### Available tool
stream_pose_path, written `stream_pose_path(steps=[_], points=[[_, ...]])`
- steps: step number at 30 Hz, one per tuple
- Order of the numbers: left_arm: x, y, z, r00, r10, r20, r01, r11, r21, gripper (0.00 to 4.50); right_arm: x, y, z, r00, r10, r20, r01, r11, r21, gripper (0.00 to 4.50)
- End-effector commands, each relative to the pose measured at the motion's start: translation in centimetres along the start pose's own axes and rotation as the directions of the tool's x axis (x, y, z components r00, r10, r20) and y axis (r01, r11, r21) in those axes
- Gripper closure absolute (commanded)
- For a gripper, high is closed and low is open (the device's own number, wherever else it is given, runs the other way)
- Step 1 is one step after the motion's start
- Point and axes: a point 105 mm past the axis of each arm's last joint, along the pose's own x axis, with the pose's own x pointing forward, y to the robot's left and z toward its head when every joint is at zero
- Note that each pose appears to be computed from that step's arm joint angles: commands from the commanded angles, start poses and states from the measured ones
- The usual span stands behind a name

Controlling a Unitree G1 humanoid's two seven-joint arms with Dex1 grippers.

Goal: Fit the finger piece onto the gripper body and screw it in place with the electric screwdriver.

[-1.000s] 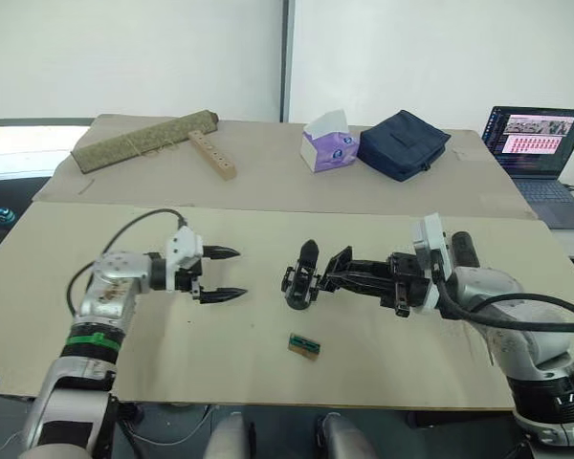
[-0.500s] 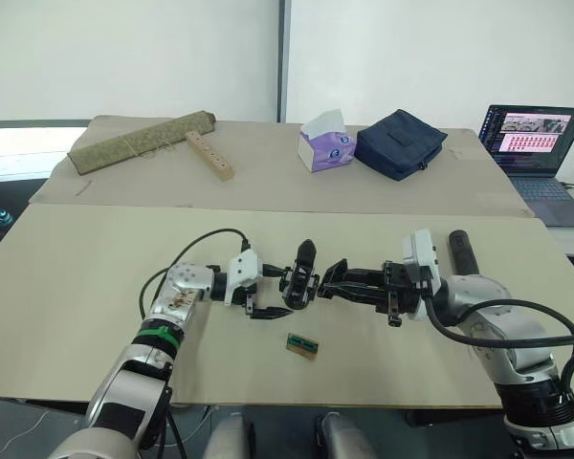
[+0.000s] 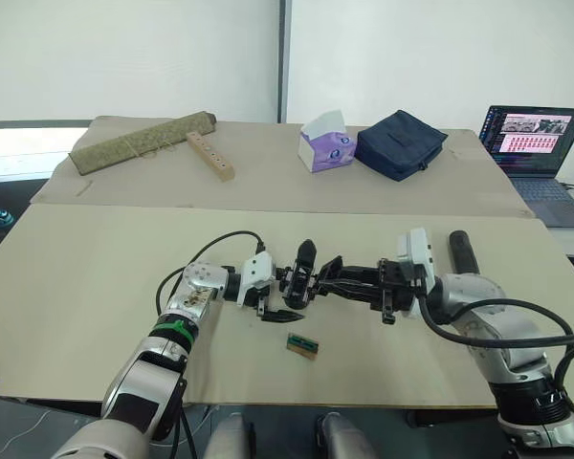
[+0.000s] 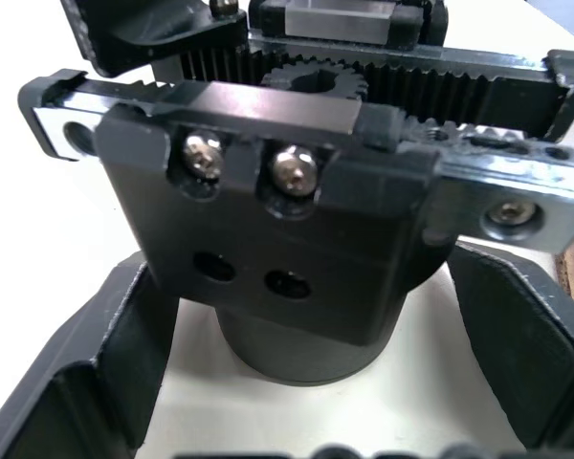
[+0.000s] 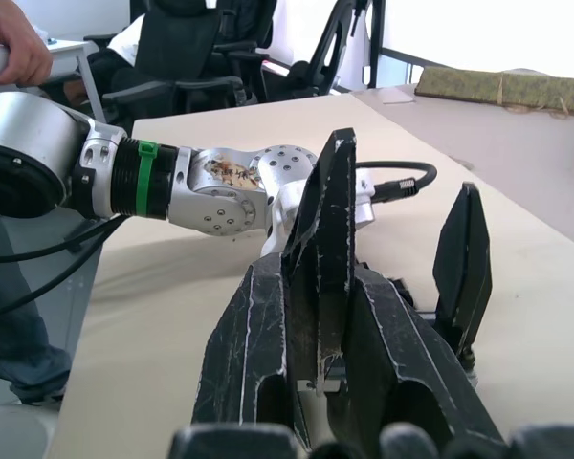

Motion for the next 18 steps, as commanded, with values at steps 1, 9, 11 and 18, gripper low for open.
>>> stream_pose_path(steps=[1, 9, 11, 18], points=[[0.0, 0.1, -0.2, 1.000, 0.007, -0.016, -0.007, 1.000, 0.012, 2.15, 0.9, 0.1, 0.6, 0.999, 0.041, 0.006, -0.040, 0.996, -0.079, 4.11], [0.7, -0.3, 0.3, 0.999, 0.040, 0.017, -0.040, 0.999, 0.010, 2.19, 2.7, 0.1, -0.3, 0.997, 0.071, -0.015, -0.072, 0.992, -0.106, 4.11], [0.8, -0.5, 0.2, 0.999, 0.046, 0.019, -0.046, 0.999, 0.010, 2.19, 3.0, 0.0, -0.5, 0.997, 0.069, -0.017, -0.071, 0.992, -0.106, 4.11], [0.7, -0.9, -0.4, 0.998, 0.059, 0.005, -0.058, 0.998, -0.034, 2.19, 2.9, -1.0, -1.8, 0.996, 0.043, -0.078, -0.051, 0.992, -0.112, 4.12]])
